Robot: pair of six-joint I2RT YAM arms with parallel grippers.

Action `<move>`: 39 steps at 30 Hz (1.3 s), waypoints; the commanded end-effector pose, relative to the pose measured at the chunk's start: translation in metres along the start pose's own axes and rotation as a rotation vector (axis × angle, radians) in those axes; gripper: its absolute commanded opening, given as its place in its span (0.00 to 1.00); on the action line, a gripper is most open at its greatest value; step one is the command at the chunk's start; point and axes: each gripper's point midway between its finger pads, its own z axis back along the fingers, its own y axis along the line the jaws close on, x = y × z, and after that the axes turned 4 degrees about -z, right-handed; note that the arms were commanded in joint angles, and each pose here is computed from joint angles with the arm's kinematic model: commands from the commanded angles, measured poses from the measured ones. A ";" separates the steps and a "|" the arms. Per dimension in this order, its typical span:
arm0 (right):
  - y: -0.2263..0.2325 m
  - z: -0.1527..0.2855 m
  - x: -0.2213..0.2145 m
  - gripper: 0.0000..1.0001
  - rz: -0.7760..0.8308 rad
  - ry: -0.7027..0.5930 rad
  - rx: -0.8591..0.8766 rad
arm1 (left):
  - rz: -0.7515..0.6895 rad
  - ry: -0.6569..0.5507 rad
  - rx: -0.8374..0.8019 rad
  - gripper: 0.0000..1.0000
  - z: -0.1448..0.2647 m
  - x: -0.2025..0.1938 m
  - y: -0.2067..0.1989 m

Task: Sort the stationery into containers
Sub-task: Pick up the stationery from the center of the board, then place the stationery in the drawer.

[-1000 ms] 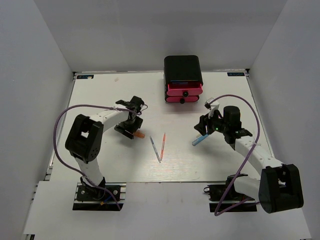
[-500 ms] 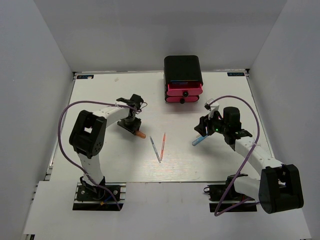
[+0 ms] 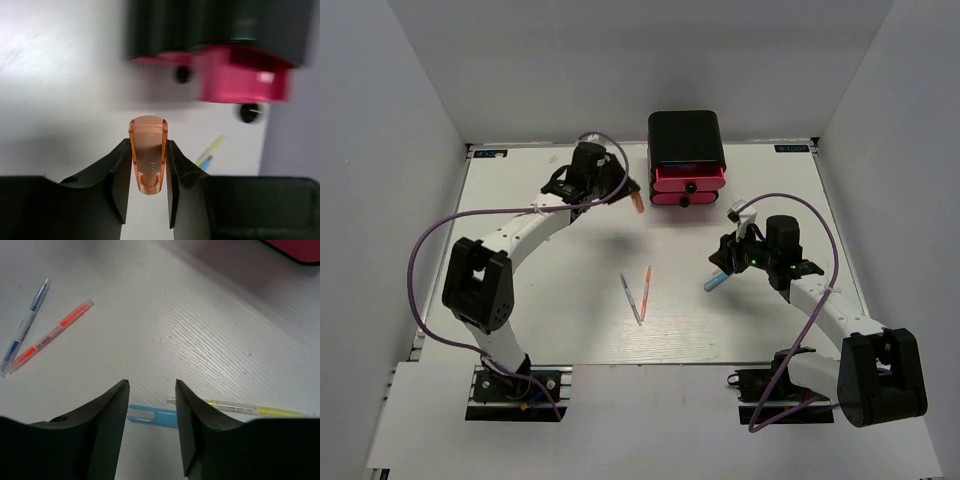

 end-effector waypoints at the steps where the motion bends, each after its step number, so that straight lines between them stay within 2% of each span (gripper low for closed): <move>1: 0.002 0.000 0.011 0.46 0.042 -0.038 0.024 | -0.284 -0.239 -0.432 0.00 0.047 0.052 -0.094; 2: 0.003 0.000 0.010 0.43 0.043 -0.038 0.028 | -0.319 -0.319 -0.521 0.00 0.059 0.063 -0.112; 5: 0.005 0.000 0.009 0.34 0.042 -0.038 0.038 | -0.356 -0.405 -0.612 0.00 0.071 0.079 -0.140; 9: 0.005 0.000 0.009 0.30 0.042 -0.038 0.035 | -0.359 -0.441 -0.657 0.00 0.062 0.095 -0.165; 13: 0.004 0.001 0.010 0.30 0.045 -0.042 0.032 | -0.366 -0.475 -0.672 0.00 0.045 0.104 -0.188; 17: 0.005 0.002 0.013 0.30 0.044 -0.047 0.034 | -0.366 -0.510 -0.619 0.00 0.013 0.097 -0.192; 23: 0.006 0.003 0.014 0.30 0.043 -0.051 0.032 | -0.424 -0.590 -0.548 0.00 -0.004 0.095 -0.203; 29: 0.007 0.004 0.015 0.30 0.044 -0.056 0.034 | -0.513 -0.551 -0.457 0.00 -0.036 0.068 -0.193; 33: 0.006 0.005 0.014 0.34 0.039 -0.057 0.029 | -0.536 -0.545 -0.428 0.00 -0.039 0.063 -0.190; 35: 0.006 0.005 0.015 0.41 0.045 -0.057 0.027 | -0.558 -0.537 -0.401 0.03 -0.043 0.062 -0.185; 37: 0.005 0.004 0.014 0.46 0.046 -0.055 0.024 | -0.562 -0.520 -0.389 0.10 -0.046 0.054 -0.182; 39: 0.004 0.003 0.017 0.47 0.049 -0.059 0.025 | -0.566 -0.528 -0.375 0.23 -0.044 0.056 -0.180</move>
